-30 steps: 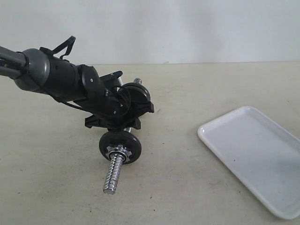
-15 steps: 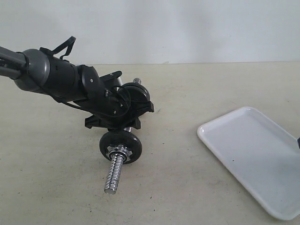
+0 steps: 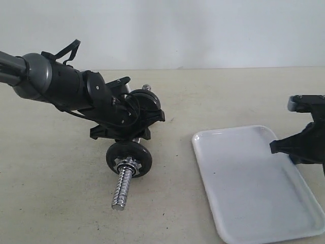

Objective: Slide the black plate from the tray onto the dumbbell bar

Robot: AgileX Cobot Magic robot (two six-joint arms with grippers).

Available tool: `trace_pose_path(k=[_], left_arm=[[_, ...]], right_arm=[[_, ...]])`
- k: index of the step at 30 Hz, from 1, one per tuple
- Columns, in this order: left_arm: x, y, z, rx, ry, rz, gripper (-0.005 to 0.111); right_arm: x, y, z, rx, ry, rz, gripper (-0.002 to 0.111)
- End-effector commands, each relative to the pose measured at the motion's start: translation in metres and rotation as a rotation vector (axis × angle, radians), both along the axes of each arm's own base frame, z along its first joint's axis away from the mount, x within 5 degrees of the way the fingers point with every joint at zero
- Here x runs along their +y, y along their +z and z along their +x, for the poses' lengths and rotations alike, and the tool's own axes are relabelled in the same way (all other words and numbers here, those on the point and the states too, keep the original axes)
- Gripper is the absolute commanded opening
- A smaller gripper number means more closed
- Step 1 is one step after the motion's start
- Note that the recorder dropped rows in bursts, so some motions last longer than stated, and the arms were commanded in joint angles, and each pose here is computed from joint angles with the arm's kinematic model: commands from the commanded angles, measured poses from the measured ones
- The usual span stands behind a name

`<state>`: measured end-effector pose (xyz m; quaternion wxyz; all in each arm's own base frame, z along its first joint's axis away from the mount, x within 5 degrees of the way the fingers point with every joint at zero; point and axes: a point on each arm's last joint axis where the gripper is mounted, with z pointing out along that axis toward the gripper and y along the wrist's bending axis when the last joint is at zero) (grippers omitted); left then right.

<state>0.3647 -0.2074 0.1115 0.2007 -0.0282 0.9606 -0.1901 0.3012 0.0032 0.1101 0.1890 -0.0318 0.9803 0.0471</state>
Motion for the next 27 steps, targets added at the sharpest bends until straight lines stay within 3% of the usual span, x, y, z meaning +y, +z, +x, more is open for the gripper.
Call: trace_pose_path(k=[1, 12, 27], left_arm=[[-0.001, 0.015, 0.001, -0.035, 0.002, -0.019, 0.004], [-0.001, 0.015, 0.001, -0.047, -0.036, 0.000, 0.004], [-0.001, 0.016, 0.002, -0.064, -0.042, 0.003, 0.004]], right_arm=[[0.011, -0.013, -0.008, 0.065, 0.029, 0.011, 0.000], [0.010, -0.009, -0.001, 0.019, 0.072, -0.019, 0.000], [0.005, 0.027, 0.011, -0.188, 0.088, -0.087, 0.000]])
